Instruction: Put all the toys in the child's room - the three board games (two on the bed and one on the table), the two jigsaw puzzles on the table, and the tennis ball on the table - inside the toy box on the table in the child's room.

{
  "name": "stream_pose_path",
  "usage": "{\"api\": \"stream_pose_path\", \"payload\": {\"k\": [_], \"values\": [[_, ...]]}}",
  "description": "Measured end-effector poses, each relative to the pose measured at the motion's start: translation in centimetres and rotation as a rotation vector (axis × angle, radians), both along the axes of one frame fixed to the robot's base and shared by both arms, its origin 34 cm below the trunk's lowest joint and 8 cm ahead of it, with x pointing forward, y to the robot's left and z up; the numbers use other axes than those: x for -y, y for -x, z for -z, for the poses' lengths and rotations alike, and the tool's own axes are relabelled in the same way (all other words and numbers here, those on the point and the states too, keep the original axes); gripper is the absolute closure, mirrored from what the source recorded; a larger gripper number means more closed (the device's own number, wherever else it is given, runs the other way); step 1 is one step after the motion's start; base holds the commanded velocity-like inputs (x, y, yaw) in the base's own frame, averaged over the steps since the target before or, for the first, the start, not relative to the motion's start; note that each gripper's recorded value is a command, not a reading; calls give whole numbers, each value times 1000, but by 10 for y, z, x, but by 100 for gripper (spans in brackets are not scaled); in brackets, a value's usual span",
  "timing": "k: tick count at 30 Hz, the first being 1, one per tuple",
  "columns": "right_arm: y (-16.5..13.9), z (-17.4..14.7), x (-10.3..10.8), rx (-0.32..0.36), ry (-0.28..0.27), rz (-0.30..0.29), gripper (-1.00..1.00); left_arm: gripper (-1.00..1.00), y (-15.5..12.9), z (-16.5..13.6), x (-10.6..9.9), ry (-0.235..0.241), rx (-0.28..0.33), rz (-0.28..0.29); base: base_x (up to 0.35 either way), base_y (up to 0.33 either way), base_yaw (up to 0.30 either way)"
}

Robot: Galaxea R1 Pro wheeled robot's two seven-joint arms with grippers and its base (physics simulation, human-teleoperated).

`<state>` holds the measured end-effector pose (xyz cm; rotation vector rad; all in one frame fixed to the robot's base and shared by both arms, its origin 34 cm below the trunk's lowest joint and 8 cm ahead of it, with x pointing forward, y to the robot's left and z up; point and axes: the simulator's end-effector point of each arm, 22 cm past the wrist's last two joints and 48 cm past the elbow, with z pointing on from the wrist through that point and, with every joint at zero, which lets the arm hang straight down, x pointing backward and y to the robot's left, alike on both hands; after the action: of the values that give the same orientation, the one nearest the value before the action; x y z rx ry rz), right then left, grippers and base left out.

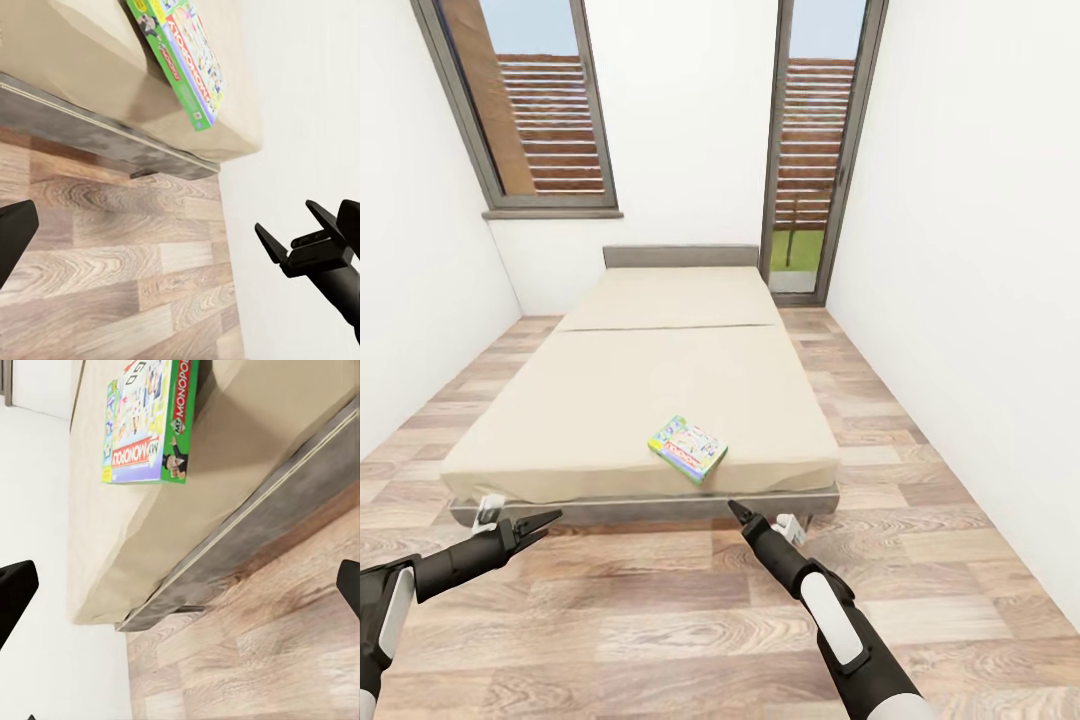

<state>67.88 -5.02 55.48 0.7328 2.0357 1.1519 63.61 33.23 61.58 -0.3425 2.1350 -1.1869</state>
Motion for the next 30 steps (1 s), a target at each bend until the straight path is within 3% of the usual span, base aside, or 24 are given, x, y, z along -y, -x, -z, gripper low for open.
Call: {"api": "stream_pose_path", "payload": {"k": [14, 22, 30], "values": [[-1, 22, 7, 27, -32, 42, -100, -100, 6, 29, 0, 1, 2, 1, 0, 0, 0], [1, 25, 2, 83, -77, 28, -100, -100, 9, 46, 0, 1, 3, 1, 0, 0, 0], [15, 56, -3, 62, -101, 13, -100, -100, 13, 63, 0, 2, 4, 1, 0, 0, 0]]}}
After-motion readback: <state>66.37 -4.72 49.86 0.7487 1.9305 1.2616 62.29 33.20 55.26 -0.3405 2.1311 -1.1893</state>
